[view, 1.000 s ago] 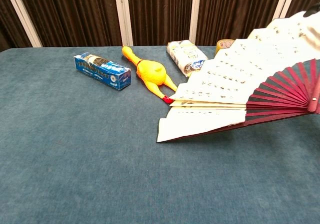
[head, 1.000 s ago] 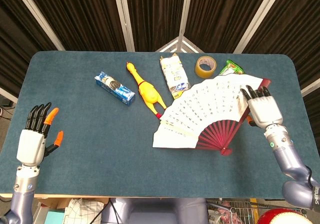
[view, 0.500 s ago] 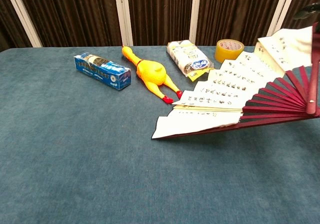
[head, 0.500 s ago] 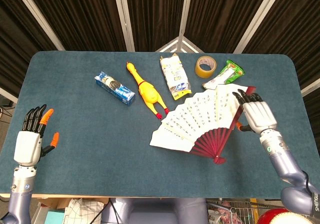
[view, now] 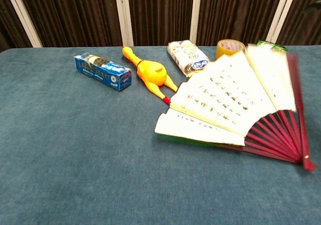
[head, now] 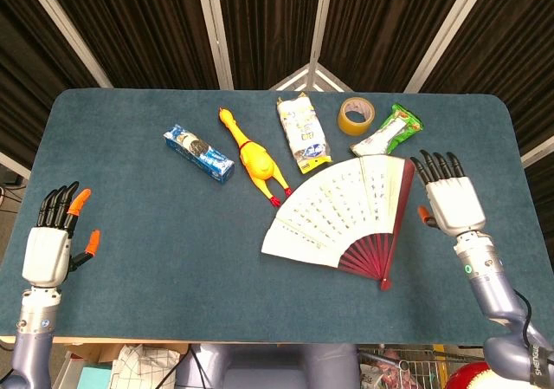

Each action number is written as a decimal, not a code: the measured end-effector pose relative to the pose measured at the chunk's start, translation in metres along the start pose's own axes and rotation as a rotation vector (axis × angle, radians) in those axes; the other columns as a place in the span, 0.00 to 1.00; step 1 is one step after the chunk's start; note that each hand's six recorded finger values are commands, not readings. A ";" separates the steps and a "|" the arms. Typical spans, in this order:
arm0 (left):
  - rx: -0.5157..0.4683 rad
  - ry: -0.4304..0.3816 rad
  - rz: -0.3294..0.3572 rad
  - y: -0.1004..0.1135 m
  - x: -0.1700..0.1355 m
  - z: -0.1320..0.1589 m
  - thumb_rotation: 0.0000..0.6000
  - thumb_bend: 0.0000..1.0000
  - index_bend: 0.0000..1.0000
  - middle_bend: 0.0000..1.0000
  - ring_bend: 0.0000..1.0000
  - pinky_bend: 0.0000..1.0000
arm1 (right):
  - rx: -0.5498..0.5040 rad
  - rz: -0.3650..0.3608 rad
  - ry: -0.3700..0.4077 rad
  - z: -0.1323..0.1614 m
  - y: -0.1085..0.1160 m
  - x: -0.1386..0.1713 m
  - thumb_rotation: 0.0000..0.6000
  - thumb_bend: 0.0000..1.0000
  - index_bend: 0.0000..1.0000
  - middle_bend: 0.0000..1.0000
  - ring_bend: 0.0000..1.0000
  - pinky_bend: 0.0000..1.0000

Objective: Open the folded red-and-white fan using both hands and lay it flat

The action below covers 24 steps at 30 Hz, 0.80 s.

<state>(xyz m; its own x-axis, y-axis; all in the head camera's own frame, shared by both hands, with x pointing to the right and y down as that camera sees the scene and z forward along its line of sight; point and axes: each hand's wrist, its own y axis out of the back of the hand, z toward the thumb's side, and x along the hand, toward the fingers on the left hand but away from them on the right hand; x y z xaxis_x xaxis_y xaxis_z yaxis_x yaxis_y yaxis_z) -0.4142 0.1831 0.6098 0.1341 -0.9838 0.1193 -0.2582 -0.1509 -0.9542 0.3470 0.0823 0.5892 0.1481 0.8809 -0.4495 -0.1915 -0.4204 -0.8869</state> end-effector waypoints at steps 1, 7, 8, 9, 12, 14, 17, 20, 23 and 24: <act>0.002 0.000 -0.001 0.000 0.000 0.000 1.00 0.57 0.11 0.00 0.00 0.03 | 0.010 -0.008 -0.006 -0.002 -0.003 0.001 1.00 0.35 0.00 0.00 0.00 0.00; 0.010 0.002 -0.010 -0.002 0.000 0.001 1.00 0.57 0.11 0.00 0.00 0.03 | -0.029 -0.030 -0.014 -0.013 -0.019 0.007 1.00 0.35 0.00 0.00 0.00 0.00; 0.012 0.005 -0.011 -0.002 0.000 0.000 1.00 0.57 0.11 0.00 0.00 0.03 | -0.031 -0.030 -0.017 -0.015 -0.019 0.007 1.00 0.35 0.00 0.00 0.00 0.00; 0.014 0.008 -0.010 -0.001 0.000 -0.001 1.00 0.57 0.11 0.00 0.00 0.03 | -0.029 -0.031 -0.021 -0.016 -0.020 0.008 1.00 0.35 0.00 0.00 0.00 0.00; 0.024 0.021 -0.016 -0.001 -0.001 -0.004 1.00 0.57 0.11 0.00 0.00 0.01 | -0.006 -0.030 -0.039 -0.021 -0.021 0.014 1.00 0.35 0.00 0.00 0.00 0.00; 0.041 0.033 -0.026 0.000 -0.002 -0.007 1.00 0.57 0.11 0.00 0.00 0.01 | -0.002 -0.036 -0.055 -0.024 -0.021 0.021 1.00 0.35 0.00 0.00 0.00 0.00; 0.078 0.057 -0.045 0.001 -0.004 -0.011 1.00 0.57 0.10 0.00 0.00 0.01 | -0.019 -0.053 -0.074 -0.027 -0.020 0.036 1.00 0.35 0.00 0.00 0.02 0.00; 0.119 0.088 -0.067 0.005 -0.009 -0.013 1.00 0.57 0.10 0.00 0.00 0.01 | -0.045 -0.067 -0.086 -0.028 -0.024 0.057 1.00 0.35 0.00 0.00 0.05 0.00; 0.143 0.121 -0.089 0.011 -0.015 -0.014 1.00 0.55 0.09 0.00 0.00 0.01 | -0.098 -0.074 -0.097 -0.029 -0.030 0.083 1.00 0.35 0.00 0.01 0.05 0.00; 0.147 0.133 -0.096 0.013 -0.017 -0.013 1.00 0.55 0.09 0.00 0.00 0.01 | -0.114 -0.075 -0.101 -0.029 -0.032 0.091 1.00 0.35 0.00 0.01 0.05 0.00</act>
<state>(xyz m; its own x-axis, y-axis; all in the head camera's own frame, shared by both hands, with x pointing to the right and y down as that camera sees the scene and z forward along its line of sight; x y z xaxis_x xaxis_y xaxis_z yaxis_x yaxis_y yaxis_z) -0.4325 0.1963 0.5986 0.0219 -0.9711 0.2375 -0.1063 -0.2384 -0.9653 0.3951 0.1697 0.5735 0.0589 0.9256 -0.3738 -0.0713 -0.3696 -0.9265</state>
